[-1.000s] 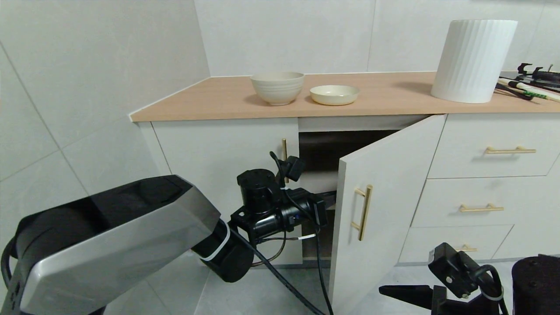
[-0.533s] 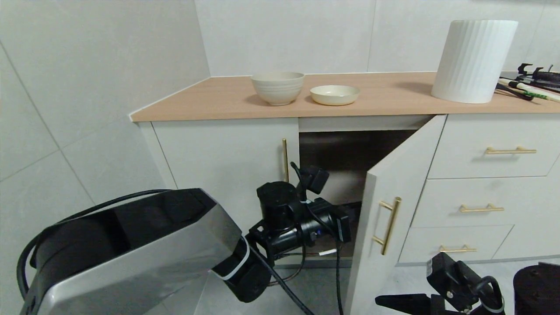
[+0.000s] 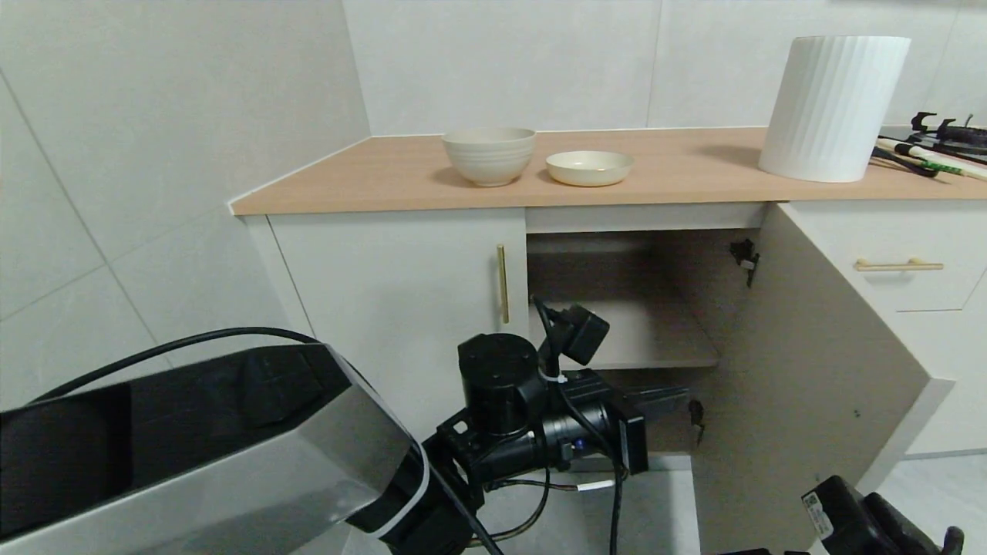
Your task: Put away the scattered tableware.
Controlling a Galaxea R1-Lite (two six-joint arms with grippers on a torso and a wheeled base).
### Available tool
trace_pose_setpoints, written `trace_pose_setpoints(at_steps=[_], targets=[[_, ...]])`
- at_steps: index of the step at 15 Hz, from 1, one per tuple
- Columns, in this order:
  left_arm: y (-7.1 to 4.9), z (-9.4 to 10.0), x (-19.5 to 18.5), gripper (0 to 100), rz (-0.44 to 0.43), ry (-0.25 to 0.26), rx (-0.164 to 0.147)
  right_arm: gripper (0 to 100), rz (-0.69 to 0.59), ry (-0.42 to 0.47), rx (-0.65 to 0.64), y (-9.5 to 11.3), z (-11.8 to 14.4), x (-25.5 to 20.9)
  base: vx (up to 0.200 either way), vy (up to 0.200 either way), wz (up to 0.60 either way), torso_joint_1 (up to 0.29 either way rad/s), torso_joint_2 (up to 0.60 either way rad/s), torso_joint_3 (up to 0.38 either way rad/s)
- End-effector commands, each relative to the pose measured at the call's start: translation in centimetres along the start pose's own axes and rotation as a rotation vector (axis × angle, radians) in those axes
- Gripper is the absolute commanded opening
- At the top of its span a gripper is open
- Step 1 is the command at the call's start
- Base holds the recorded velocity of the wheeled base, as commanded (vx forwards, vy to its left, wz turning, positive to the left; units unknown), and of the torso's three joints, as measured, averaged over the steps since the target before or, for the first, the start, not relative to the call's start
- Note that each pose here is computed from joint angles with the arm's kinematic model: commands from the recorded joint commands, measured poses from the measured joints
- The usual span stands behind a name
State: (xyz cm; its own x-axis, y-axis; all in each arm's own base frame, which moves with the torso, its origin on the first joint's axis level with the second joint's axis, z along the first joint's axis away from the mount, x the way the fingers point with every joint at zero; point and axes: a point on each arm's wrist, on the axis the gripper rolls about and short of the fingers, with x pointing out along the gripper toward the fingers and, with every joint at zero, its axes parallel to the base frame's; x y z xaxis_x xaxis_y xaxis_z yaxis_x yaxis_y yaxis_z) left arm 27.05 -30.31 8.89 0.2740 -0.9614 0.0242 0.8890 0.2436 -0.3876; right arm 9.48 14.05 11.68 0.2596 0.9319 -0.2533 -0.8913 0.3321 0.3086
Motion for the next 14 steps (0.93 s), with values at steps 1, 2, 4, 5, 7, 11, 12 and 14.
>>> trace_pose_setpoints(at_steps=[1, 2, 4, 5, 7, 11, 12, 14], targets=[[1.2, 1.1, -0.8, 0, 0.043, -0.017, -0.001, 100, -0.01, -0.017, -0.003, -0.1, 0.3, -0.1, 0.0, 0.0, 0.0, 0.0, 0.0, 0.0], [1.5, 1.4, -1.1, 0, 0.054, -0.019, -0.003, 100, -0.018, -0.016, -0.002, -0.1, 0.3, 0.0, 0.0, 0.0, 0.0, 0.0, 0.0, 0.0], [1.4, 3.4, -3.1, 0, 0.11, -0.004, -0.021, 100, -0.065, -0.037, -0.003, -0.3, 0.7, 0.4, 0.0, 0.0, 0.0, 0.0, 0.0, 0.0], [0.8, 4.7, -4.9, 0, 0.148, 0.018, -0.041, 100, -0.145, -0.08, 0.0, -1.0, 1.7, 0.8, 0.0, 0.0, 0.0, 0.0, 0.0, 0.0], [-1.0, 7.0, -7.9, 0, 0.206, 0.071, -0.084, 100, -0.298, -0.152, 0.015, -2.7, 3.2, 1.3, 0.0, 0.0, 0.0, 0.0, 0.0, 0.0], [-2.3, 9.4, -13.0, 0, 0.325, 0.145, -0.047, 100, -0.441, -0.159, 0.043, -4.8, 4.2, 1.3, 0.0, 0.0, 0.0, 0.0, 0.0, 0.0], [-2.4, 9.6, -13.9, 0, 0.345, 0.146, -0.042, 100, -0.476, -0.174, 0.045, -5.3, 4.5, 1.3, 0.0, 0.0, 0.0, 0.0, 0.0, 0.0], [-3.5, 10.7, -17.1, 0, 0.407, 0.127, -0.05, 100, -0.539, -0.235, 0.049, -6.7, 6.2, 1.6, 0.0, 0.0, 0.0, 0.0, 0.0, 0.0]])
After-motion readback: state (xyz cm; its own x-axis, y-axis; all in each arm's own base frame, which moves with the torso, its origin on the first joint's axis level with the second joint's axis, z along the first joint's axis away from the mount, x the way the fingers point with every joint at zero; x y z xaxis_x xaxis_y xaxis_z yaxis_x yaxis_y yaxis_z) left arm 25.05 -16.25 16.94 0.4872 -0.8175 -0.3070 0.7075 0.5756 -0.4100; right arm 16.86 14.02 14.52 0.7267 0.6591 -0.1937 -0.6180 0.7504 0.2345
